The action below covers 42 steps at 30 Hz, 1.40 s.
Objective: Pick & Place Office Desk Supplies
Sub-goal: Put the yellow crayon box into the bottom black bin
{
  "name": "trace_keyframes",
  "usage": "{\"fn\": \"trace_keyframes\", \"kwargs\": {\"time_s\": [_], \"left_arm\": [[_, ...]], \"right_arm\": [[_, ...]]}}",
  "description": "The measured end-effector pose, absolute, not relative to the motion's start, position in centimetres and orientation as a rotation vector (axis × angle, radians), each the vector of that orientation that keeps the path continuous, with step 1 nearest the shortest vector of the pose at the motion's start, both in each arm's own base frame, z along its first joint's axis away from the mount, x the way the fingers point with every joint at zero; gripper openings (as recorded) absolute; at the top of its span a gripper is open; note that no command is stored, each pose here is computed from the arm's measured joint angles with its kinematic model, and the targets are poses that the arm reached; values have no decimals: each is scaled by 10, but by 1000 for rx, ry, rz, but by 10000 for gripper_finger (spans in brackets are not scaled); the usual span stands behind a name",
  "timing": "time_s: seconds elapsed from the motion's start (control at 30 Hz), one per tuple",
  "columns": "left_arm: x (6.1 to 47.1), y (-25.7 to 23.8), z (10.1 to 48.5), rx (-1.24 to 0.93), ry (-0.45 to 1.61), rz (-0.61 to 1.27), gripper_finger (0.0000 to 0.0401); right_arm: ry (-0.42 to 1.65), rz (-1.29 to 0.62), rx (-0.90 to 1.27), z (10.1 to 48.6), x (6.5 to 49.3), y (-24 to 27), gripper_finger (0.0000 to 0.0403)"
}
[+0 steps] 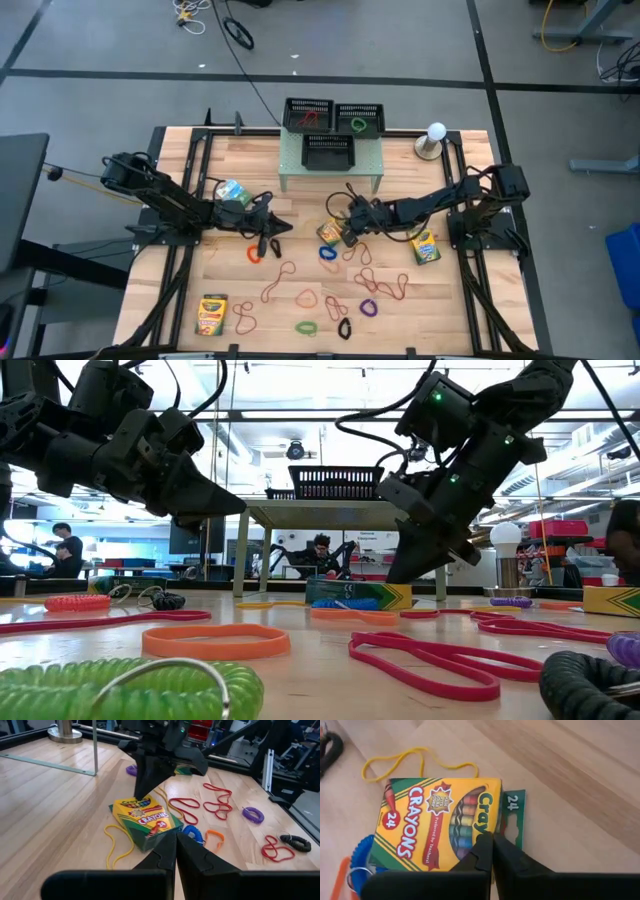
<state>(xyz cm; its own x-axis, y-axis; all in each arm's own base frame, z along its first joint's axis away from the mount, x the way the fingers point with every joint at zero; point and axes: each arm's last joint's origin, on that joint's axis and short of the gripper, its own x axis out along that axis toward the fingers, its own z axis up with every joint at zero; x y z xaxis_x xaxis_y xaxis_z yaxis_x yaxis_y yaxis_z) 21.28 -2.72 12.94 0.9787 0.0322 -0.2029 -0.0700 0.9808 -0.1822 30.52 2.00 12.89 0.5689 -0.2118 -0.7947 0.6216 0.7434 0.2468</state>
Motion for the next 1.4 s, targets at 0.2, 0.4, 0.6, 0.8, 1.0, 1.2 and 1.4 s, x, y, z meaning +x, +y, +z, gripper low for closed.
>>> {"fn": "trace_keyframes", "kwargs": {"time_s": [0.2, 0.4, 0.6, 0.8, 1.0, 1.2, 1.4], "left_arm": [[213, -27, 129, -208, 200, 56, 33], [213, -27, 129, -194, 200, 55, 45], [213, -27, 129, -192, 200, 55, 45], [213, -27, 129, -216, 199, 57, 45], [213, -27, 129, -204, 199, 56, 45], [213, -27, 129, -204, 200, 56, 45], [213, -27, 129, -204, 199, 56, 45]], "right_arm": [[860, -514, 405, 139, 310, 33, 4], [903, -587, 200, 157, 312, 45, 3], [860, -616, 42, 172, 316, 59, 1], [835, -615, -113, 178, 315, 71, 1], [822, -624, -227, 180, 314, 76, 1], [814, -626, -260, 181, 313, 79, 0], [813, -608, -274, 181, 312, 84, 0]]}}
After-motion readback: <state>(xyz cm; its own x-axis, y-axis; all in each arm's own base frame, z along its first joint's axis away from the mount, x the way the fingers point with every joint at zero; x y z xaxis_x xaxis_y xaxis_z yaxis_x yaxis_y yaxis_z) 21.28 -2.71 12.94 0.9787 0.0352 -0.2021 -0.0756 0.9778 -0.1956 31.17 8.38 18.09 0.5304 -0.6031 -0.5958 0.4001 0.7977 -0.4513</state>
